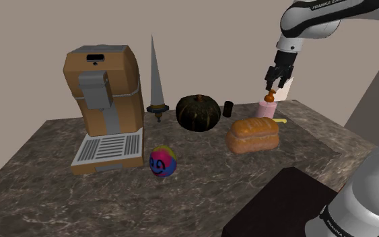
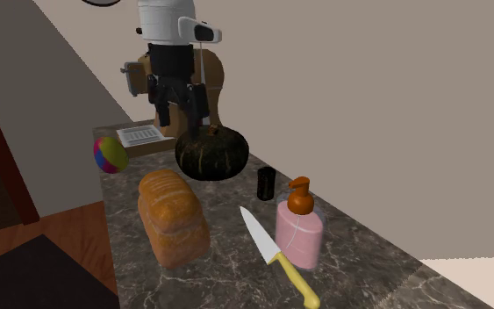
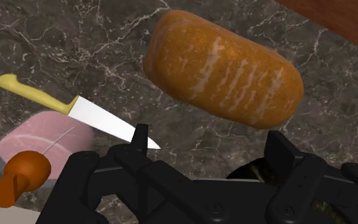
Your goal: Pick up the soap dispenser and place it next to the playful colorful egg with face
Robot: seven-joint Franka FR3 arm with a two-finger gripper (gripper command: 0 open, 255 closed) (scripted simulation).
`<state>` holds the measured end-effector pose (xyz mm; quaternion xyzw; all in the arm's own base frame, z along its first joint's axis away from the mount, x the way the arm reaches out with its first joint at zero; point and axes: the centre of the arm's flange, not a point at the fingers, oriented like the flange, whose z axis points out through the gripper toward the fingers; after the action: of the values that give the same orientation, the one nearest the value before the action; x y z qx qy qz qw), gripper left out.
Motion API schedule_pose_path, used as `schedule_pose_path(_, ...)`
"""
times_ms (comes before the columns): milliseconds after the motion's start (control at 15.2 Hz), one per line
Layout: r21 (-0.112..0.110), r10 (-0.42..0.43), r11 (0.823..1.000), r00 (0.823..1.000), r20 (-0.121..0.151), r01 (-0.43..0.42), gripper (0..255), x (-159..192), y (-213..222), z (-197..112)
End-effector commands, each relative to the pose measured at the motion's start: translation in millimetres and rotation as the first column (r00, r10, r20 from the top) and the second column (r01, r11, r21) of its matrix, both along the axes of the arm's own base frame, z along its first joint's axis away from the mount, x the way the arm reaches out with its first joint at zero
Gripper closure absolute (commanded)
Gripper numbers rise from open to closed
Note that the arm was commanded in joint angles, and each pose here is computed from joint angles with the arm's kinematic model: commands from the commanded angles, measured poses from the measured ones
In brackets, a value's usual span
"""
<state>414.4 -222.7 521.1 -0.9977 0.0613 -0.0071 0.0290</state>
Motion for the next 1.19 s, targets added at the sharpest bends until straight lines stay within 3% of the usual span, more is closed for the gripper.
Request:
schedule_pose_path(0, -0.007, 0.005, 1.0, 1.0, -0.002, -0.005, 0, 11, -23, -8)
schedule_pose_path(1122, -0.054, 0.033, 0.998, 0.999, -0.015, -0.033, 0, 104, -211, -71)
